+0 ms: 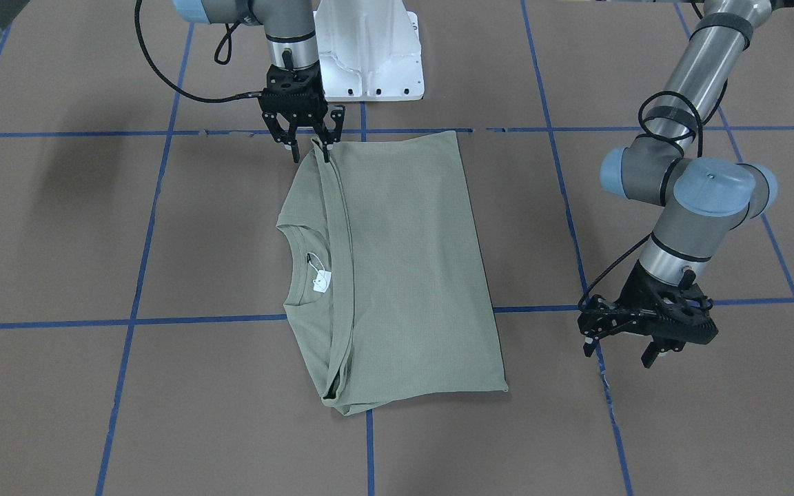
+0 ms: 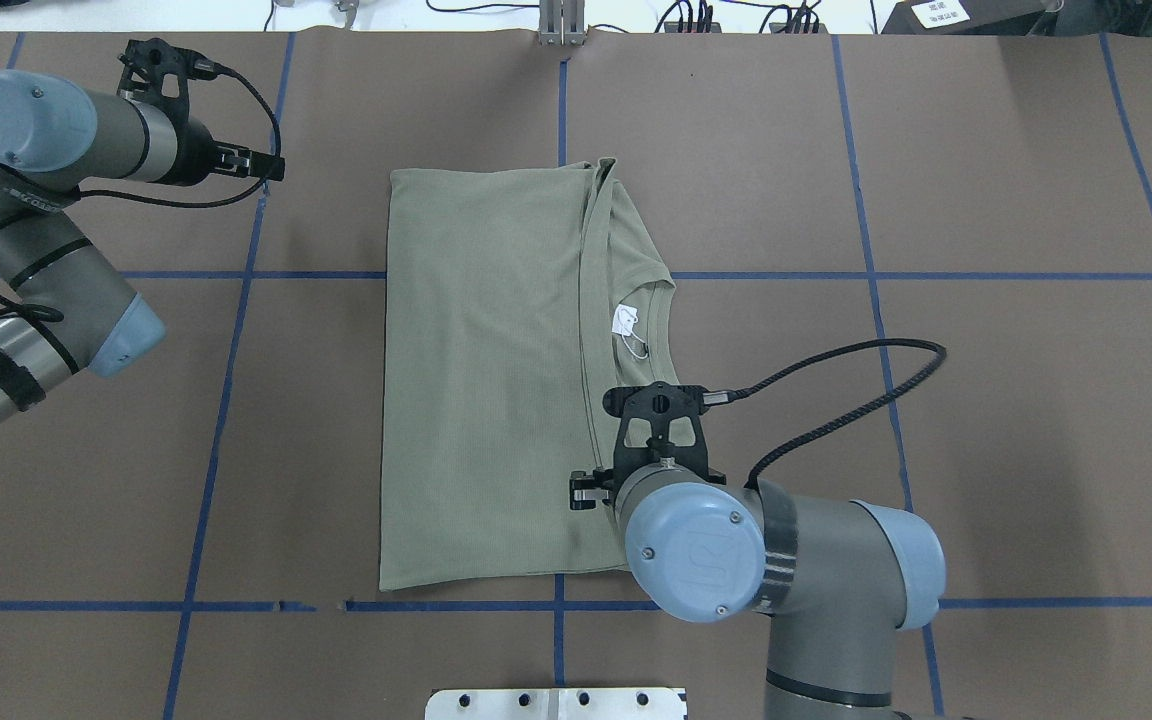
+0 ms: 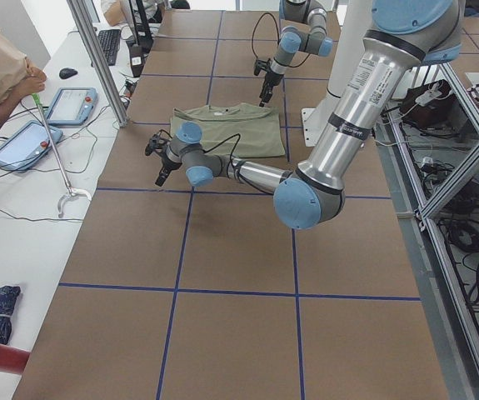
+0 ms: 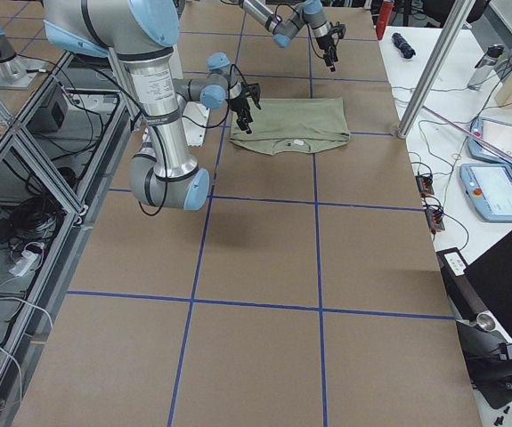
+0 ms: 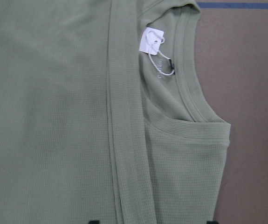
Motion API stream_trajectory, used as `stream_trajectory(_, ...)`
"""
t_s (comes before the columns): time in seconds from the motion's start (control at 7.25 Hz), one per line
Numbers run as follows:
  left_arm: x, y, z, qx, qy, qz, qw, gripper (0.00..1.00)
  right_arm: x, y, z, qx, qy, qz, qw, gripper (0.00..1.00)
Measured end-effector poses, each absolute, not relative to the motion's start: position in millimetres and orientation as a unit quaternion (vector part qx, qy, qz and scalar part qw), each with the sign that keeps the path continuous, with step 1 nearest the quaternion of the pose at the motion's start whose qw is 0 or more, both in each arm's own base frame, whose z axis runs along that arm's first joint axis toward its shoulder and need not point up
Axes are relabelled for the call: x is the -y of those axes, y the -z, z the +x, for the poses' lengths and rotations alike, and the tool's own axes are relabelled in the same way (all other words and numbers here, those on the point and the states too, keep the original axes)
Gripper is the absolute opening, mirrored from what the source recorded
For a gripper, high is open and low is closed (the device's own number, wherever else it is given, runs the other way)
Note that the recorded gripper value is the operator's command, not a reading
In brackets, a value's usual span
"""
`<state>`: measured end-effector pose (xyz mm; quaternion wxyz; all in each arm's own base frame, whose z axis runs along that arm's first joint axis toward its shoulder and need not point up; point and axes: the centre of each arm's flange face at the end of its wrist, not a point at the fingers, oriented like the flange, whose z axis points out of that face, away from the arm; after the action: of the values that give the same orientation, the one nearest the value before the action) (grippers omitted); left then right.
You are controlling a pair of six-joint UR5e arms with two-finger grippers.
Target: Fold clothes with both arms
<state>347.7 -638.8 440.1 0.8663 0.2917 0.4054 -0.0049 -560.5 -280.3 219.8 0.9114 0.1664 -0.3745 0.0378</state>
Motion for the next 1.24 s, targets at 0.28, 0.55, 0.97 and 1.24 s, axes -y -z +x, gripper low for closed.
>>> stream_trajectory(0.28,638.7,-440.1,347.9,-0.406,0.005,0.291,0.866,1.00,288.8,-220.9,-582.3,0.349,0.076,0.171,0.918,1.00)
stream_trajectory(0.55,638.6,-440.5,348.3,-0.406,0.005,0.291,0.867,1.00,293.7,-228.1,-589.1,0.335,0.139,0.172,0.916,0.55)
stream_trajectory(0.97,635.9,-440.9,353.2,-0.410,0.013,0.284,0.867,1.00,295.7,-233.9,-598.0,0.326,0.152,0.169,0.917,0.31)
stream_trajectory(1.24,635.2,-440.8,354.5,-0.411,0.013,0.283,0.866,1.00,295.8,-233.0,-599.2,0.326,0.153,0.169,0.917,0.29)
